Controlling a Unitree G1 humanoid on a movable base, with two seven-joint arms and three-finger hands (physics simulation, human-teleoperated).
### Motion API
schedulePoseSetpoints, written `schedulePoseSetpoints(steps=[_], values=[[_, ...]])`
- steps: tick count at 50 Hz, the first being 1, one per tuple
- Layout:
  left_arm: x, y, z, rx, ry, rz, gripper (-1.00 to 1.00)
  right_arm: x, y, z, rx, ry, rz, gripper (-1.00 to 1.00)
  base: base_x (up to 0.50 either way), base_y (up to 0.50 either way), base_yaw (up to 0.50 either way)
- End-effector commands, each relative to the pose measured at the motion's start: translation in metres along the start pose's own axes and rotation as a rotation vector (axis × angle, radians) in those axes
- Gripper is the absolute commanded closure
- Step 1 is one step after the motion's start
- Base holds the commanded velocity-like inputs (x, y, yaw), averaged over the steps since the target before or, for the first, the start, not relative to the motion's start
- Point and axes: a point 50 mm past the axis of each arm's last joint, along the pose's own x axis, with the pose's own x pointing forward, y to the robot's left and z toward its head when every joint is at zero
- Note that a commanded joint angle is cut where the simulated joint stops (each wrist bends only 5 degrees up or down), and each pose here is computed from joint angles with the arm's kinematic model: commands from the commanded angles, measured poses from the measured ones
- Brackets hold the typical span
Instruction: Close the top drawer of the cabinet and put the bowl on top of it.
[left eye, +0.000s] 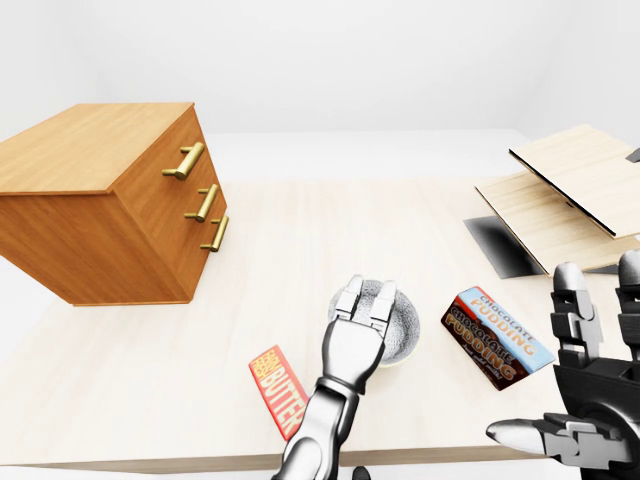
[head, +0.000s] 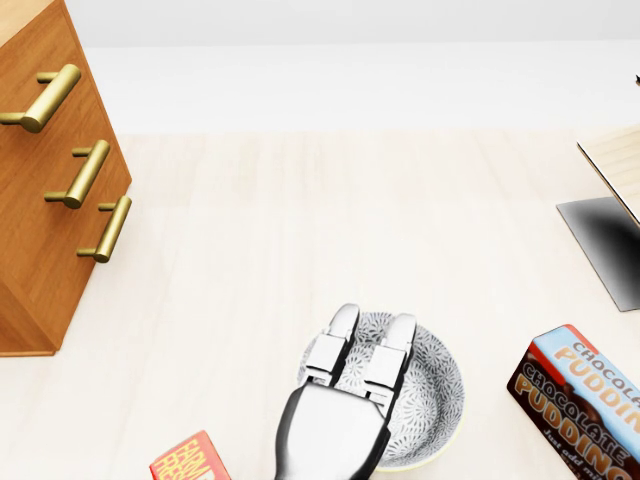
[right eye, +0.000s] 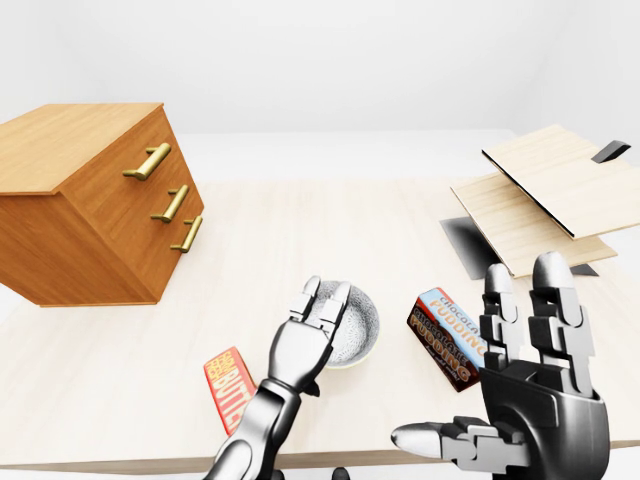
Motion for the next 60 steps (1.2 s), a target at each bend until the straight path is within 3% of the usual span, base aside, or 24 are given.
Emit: schedulePoseSetpoints(steps=[1,19,20,21,43,57,60], values=[[0.003,-0.006,0.000,0.009,0.005,-0.021,-1.00,-0.001,0.001,0.000,-0.002,0.000,0.002,-1.00,0.00,0.00,0.00],[0.004,-0.014,-0.001,0.011,0.012,-0.039,-1.00,-0.001,0.000,0.000,-0.001,0.000,0.003,-1.00,0.00,0.00,0.00],[0.004,-0.013,-0.001,0.011,0.012,-0.038,-0.71,-0.001,0.000,0.000,0.000,0.000,0.003,-1.00,0.00,0.00,0.00],[0.004,-0.012,-0.001,0.008,0.012,-0.029,1.00,-0.001,0.000,0.000,0.000,-0.001,0.003,-1.00,0.00,0.00,0.00],[0.003,-0.015,-0.001,0.034,0.009,-0.043,1.00,0.000,0.001,-0.001,0.001,0.002,0.003,-1.00,0.00,0.00,0.00],[0.007,0.005,-0.007,0.061,0.014,-0.046,1.00,-0.001,0.002,-0.001,0.001,0.005,0.007,-1.00,0.00,0.00,0.00],[0.009,0.018,-0.008,0.058,0.020,0.007,1.00,0.000,0.003,-0.003,-0.001,0.007,0.010,-1.00,0.00,0.00,0.00]])
